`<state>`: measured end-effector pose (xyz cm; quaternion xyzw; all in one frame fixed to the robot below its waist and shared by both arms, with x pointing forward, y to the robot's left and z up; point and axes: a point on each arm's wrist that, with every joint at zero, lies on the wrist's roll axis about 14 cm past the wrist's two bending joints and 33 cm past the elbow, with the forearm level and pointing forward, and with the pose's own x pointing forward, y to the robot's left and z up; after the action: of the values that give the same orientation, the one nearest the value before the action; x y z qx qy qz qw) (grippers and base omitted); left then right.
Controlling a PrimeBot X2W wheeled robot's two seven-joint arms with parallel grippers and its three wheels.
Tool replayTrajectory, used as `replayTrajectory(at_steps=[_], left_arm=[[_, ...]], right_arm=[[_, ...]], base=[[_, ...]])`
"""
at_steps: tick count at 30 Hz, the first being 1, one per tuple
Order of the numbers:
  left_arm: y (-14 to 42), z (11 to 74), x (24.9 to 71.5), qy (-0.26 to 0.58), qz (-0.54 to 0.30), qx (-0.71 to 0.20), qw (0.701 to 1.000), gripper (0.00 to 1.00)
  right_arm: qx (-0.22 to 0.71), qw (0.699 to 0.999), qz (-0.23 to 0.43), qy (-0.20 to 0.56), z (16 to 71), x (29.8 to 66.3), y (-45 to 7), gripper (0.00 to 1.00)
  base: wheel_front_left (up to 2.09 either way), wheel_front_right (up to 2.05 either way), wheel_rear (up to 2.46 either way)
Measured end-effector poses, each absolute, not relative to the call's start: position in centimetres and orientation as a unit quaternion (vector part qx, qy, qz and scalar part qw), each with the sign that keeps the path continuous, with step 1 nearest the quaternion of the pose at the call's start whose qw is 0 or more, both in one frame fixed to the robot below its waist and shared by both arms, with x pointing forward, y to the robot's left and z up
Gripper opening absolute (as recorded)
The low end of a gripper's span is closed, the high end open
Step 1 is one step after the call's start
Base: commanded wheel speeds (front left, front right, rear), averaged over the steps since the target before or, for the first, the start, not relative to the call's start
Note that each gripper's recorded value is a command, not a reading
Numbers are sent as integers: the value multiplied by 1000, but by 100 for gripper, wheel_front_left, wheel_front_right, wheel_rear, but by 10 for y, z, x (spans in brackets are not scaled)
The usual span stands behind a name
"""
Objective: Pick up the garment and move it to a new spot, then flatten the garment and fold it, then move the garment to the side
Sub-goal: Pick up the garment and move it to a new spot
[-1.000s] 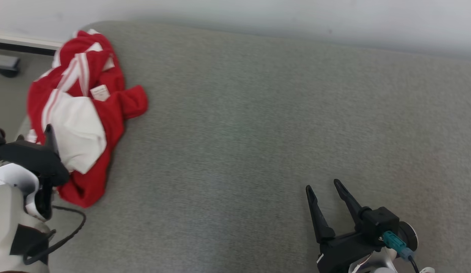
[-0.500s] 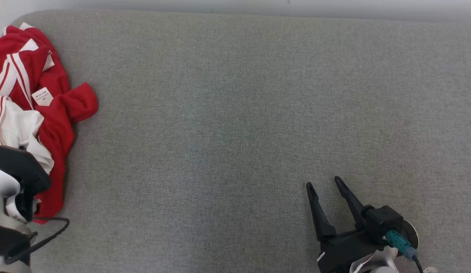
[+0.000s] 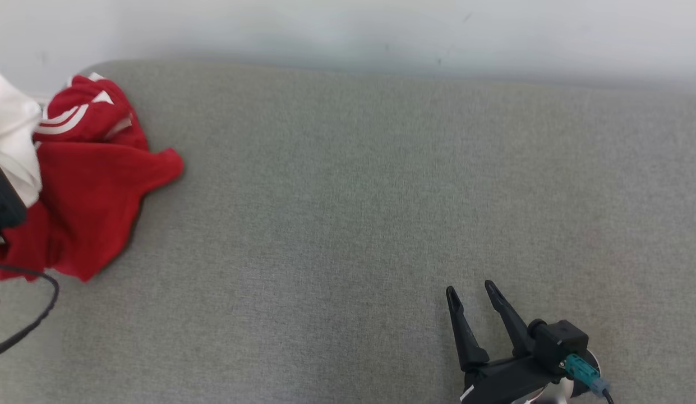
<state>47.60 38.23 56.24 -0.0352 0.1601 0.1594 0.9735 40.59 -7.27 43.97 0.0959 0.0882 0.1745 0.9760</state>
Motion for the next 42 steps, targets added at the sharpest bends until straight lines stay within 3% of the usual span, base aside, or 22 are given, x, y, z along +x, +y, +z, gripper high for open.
replayTrajectory(at_steps=[11,16,25,32,42], left_arm=[[320,701,476,27,63,29,997,0],[251,742,487,-25,-20,44,999,0],[106,761,496,-73,-194,9,978,0],[22,710,494,-35,-290,-48,955,0],[-55,540,473,157,-352,-27,922,0]], right_arm=[[112,980,156,52,461,392,-84,100],[114,984,126,51,459,382,-104,100],[104,993,55,27,469,364,-155,100],[99,995,-5,15,475,345,-195,100],[94,994,-58,10,478,329,-227,100]], base=[[0,0,0],[0,0,0],[0,0,0],[0,0,0],[0,0,0]])
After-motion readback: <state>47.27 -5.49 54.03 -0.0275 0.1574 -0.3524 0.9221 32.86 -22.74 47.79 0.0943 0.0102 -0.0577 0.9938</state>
